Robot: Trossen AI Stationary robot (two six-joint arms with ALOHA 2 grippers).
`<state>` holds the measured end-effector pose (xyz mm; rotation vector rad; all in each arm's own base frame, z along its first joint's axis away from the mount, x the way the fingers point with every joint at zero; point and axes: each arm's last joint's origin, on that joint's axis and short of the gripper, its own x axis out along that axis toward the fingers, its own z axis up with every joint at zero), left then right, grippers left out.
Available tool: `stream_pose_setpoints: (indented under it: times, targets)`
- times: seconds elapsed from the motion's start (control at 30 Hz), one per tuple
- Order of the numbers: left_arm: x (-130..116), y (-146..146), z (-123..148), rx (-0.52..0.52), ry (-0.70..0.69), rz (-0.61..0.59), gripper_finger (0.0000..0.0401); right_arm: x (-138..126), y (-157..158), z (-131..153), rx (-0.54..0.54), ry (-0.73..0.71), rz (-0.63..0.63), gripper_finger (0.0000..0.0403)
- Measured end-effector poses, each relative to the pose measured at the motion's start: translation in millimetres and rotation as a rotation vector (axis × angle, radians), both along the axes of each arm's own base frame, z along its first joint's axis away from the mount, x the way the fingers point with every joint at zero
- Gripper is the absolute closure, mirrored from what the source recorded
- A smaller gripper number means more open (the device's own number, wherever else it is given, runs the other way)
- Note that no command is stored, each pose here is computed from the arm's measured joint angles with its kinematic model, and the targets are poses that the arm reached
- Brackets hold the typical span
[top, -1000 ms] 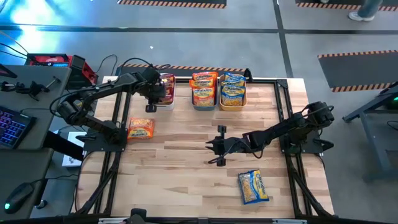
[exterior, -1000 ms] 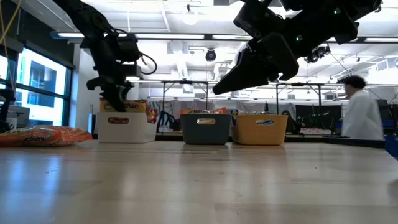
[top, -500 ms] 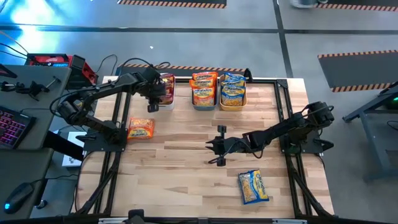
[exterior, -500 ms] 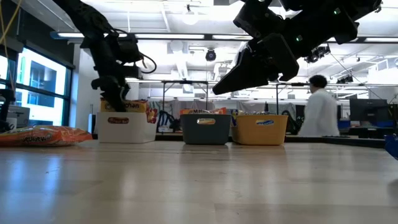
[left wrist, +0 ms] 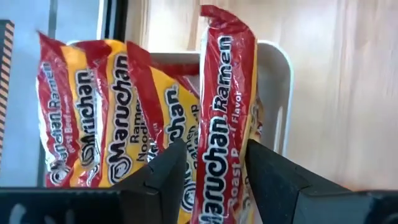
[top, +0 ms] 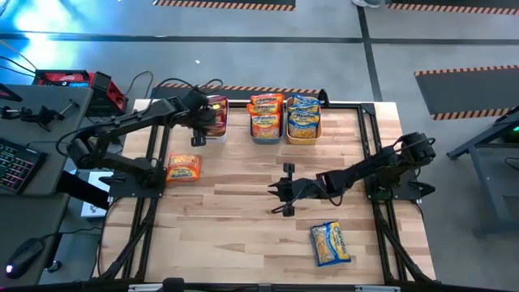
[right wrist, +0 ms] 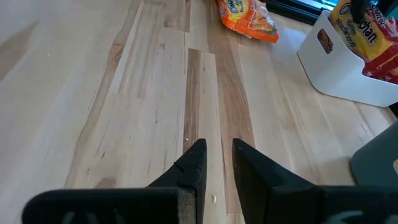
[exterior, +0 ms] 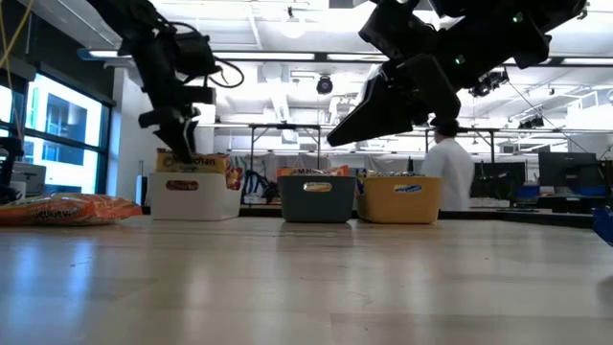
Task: Sort Maruchan noodles
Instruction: Put the red noodle pack into the white bin
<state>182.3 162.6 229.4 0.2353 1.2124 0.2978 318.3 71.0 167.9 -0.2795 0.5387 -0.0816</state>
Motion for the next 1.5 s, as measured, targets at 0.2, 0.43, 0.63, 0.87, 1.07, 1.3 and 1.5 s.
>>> stream_pose_setpoints:
  times: [0.2,0.43,0.63,0.87,1.07,1.3,1.5]
  targets:
    - [-1.7,-2.9,0.8,-0.026,-0.007,0.081,0.0251,0.7,-3.1,0.0,0.005,0.0,-0.008,0.0346]
    - [0.3,-11.1,34.6,-0.011,-0.221,0.12,0.0297,0.7,-2.8,-0.1,0.005,0.001,-0.004,0.0346]
    - [-11.9,-21.9,16.5,-0.061,-0.335,0.362,0.0357,0.1,-2.9,-1.0,-0.003,0.013,0.0,0.0346]
    - [-19.0,-40.7,-25.4,0.087,-0.602,0.543,0.0397,0.4,-5.6,-1.4,-0.021,0.022,0.005,0.0346]
    - [-24.1,-52.0,-55.8,0.227,-0.748,0.6,0.04,2.6,-17.5,-1.4,-0.021,0.022,-0.032,0.0346]
    - [-35.3,-52.8,-73.7,0.338,-0.766,0.678,0.0401,4.7,-28.6,-1.7,0.008,0.028,-0.028,0.0346]
    - [-41.8,-48.1,-78.1,0.363,-0.771,0.71,0.0401,5.5,-35.6,-1.7,0.012,0.029,-0.042,0.0346]
